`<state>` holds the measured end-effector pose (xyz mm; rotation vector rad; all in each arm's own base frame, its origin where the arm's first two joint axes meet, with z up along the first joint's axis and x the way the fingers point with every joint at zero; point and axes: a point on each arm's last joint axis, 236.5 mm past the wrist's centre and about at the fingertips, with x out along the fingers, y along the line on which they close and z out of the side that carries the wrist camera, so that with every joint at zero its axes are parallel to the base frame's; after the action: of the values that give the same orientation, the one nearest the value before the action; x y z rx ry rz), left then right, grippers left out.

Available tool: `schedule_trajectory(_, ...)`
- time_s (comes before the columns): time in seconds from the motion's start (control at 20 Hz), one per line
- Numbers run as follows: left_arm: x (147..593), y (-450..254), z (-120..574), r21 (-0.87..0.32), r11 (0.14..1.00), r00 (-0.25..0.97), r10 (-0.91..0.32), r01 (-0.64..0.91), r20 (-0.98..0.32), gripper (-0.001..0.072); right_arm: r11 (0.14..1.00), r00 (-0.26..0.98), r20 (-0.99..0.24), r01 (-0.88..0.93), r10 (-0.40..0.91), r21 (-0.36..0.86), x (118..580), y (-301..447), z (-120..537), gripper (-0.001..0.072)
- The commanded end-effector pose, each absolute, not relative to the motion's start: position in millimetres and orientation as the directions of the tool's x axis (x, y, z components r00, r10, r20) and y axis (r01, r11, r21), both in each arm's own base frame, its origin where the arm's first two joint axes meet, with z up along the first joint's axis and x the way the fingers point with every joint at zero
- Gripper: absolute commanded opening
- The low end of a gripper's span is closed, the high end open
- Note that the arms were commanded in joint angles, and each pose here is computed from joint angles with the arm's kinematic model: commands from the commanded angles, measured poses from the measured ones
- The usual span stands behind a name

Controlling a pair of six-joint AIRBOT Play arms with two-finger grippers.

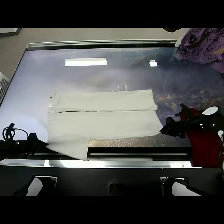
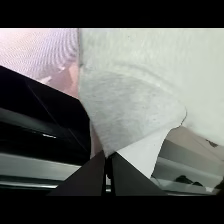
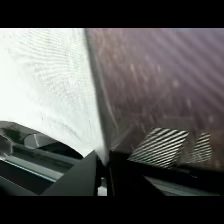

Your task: Fold the clothes and pants, and hang the long-sleeved shirts on hangers.

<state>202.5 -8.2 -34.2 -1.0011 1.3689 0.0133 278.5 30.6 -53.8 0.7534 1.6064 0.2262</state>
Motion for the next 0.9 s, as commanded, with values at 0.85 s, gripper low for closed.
schedule_trajectory(0.85,411,3,18,-0.703,0.583,0.466,-0.529,-0.408,-0.709,0.0023,0.962,0.211,-0.95,0.102,0.229,0.254,430,15,-7,0.0029)
